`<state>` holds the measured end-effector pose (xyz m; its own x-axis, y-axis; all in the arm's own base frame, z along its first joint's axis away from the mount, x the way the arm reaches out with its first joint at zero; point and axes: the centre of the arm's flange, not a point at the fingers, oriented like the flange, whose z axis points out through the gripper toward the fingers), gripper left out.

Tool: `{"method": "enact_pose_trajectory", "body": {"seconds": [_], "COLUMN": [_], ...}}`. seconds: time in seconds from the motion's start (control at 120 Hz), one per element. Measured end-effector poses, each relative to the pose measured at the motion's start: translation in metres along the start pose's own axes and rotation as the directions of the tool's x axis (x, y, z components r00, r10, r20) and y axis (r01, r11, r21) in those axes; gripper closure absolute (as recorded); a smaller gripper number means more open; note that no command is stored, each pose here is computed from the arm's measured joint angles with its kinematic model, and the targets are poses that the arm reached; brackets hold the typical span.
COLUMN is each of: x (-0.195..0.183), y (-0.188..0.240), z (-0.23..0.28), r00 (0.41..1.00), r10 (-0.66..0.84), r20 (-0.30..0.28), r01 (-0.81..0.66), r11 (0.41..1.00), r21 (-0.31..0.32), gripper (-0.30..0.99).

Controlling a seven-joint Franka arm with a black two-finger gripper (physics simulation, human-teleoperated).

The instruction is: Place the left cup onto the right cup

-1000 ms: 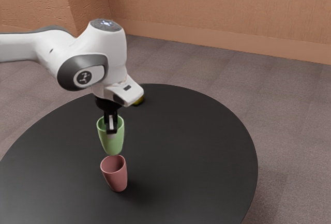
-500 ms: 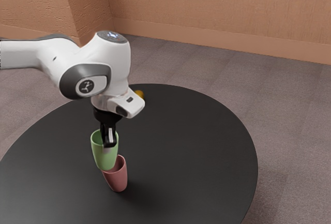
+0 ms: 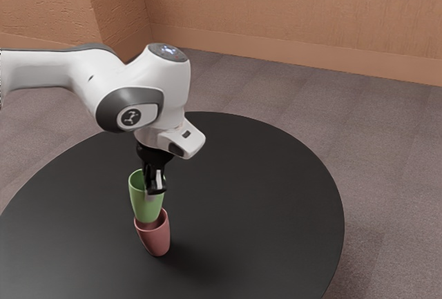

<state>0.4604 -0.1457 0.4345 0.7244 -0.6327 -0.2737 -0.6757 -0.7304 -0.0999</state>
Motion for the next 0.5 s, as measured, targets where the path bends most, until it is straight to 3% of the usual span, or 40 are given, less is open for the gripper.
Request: {"method": "enact_pose_trajectory", "body": {"seconds": [0.317, 0.5], "x": [0.015, 0.027], "y": [0.001, 0.002], "z": [0.025, 0.026], "r00": [0.999, 0.999], "r10": [-0.007, -0.006], "r20": [0.045, 0.044], "r01": [0.007, 0.006], "r11": [1.000, 1.000], "r21": [-0.009, -0.003], "gripper": [0.79, 0.79]}}
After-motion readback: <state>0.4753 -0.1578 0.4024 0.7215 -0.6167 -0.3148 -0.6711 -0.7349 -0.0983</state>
